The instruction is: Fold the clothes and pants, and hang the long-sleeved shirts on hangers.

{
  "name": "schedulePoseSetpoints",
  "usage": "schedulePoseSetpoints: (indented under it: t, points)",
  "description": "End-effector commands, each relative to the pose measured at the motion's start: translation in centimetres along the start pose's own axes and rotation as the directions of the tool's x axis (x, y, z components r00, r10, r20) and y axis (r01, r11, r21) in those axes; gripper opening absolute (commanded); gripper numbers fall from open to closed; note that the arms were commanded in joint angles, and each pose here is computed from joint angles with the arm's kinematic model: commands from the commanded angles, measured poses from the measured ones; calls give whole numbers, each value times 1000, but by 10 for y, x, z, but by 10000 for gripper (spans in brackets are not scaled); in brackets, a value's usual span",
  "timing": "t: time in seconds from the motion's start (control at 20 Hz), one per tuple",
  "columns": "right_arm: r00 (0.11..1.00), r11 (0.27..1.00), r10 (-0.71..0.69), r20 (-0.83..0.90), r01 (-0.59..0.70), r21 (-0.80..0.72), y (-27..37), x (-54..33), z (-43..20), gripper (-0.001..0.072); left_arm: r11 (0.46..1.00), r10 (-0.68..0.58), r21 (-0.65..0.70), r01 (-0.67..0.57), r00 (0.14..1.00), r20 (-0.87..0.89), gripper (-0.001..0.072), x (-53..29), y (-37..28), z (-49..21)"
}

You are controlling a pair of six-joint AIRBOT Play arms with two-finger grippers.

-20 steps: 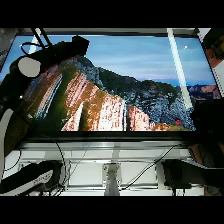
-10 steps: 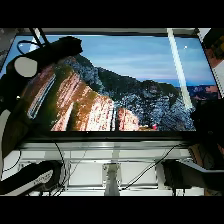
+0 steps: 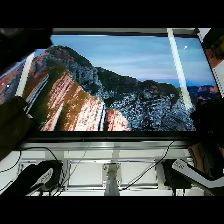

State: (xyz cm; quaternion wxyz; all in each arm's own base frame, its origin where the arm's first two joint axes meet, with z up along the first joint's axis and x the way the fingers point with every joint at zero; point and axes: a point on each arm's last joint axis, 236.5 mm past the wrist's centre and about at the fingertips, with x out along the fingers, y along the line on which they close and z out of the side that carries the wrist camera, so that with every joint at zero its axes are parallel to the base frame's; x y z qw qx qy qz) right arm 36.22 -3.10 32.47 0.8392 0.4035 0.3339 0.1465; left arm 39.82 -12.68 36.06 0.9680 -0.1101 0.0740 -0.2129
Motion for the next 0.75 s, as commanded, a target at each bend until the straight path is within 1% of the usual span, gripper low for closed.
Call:
schedulePoseSetpoints:
  t: [0.0,0.1,0.25,0.7]
  points:
    - [993,994,92,-75,-96,-56,39,27,-20,24,999,4,35,-6,998,66,16,-45,-10,27]
    - [990,991,117,-72,-122,-62,50,32,-21,25,999,-4,47,0,995,99,17,-59,-18,37]
    - [990,990,121,-76,-126,-65,52,34,-22,25,998,-12,57,6,993,118,17,-71,-24,43]
    - [990,990,119,-72,-124,-66,51,34,-21,25,998,-13,58,6,993,122,17,-73,-25,44]
